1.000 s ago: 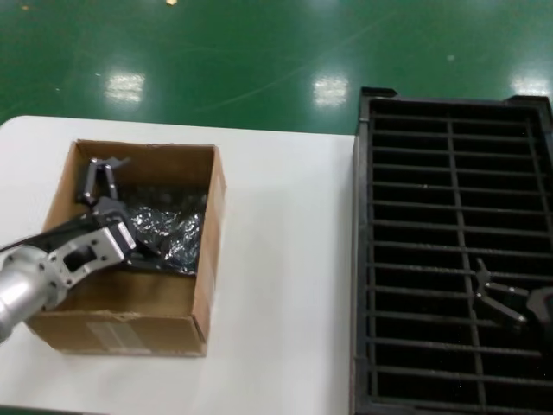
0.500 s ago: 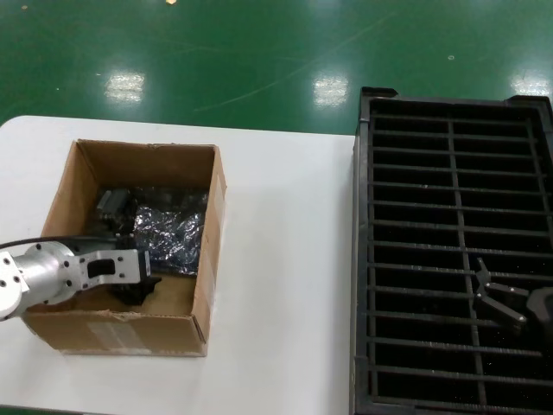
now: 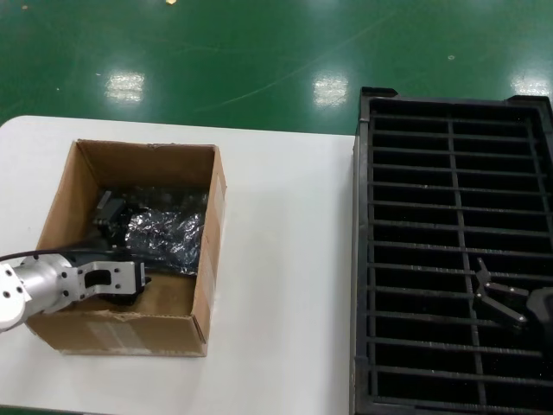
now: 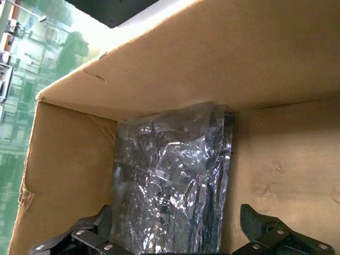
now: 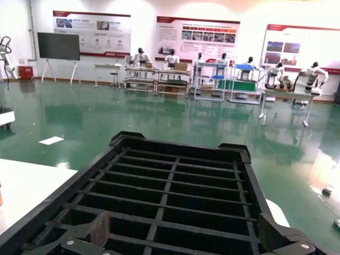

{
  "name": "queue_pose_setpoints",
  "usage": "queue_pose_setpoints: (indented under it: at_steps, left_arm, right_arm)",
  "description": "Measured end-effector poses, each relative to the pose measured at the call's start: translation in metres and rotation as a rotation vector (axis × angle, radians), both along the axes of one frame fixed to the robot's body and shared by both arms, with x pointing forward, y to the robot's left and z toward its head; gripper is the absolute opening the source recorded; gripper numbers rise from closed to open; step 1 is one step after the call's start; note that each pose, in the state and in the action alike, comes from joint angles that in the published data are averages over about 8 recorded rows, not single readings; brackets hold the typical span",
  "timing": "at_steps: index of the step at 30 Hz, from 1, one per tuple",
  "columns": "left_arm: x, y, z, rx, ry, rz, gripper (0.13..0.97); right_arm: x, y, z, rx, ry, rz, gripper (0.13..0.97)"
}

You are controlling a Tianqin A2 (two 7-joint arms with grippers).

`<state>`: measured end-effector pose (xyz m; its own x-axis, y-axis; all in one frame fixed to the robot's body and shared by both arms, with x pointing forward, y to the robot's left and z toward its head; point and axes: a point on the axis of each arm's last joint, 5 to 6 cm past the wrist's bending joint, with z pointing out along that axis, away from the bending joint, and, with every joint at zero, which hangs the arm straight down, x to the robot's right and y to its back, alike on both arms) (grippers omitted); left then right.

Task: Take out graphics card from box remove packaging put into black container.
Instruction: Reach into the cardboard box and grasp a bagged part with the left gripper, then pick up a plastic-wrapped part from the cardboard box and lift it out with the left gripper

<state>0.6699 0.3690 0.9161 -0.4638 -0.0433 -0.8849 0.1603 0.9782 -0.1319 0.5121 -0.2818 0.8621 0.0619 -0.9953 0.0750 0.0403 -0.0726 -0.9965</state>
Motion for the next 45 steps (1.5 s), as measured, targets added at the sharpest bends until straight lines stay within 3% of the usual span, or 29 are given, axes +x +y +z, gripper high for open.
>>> queue_pose_setpoints:
  at_steps: [6,15,23,32,41,45]
  left_arm:
    - [-0.0023,0.0033,-0.0037,0.012,-0.017,0.012,0.842]
    - [-0.0043,0.005,-0.0106,0.015,-0.026,0.024,0.68]
    - [-0.0044,0.0032,-0.0172,0.007,-0.041,0.033,0.463]
    - [-0.0029,0.0053,-0.0216,0.004,-0.061,0.056,0.289]
    - [-0.0085,0.0076,-0.0211,0.01,-0.094,0.064,0.181]
    - [-0.0141,0.0085,-0.0173,0.017,-0.118,0.064,0.181]
  right_arm:
    - [0.0,0.0,0.0,0.0,0.0,0.0,0.966]
    - [0.0,0.0,0.0,0.0,0.0,0.0,0.966]
    - [0.0,0.0,0.0,0.0,0.0,0.0,0.966]
    - [0.0,0.0,0.0,0.0,0.0,0.0,0.966]
    - [0.0,0.0,0.0,0.0,0.0,0.0,0.966]
    - [0.0,0.0,0.0,0.0,0.0,0.0,0.966]
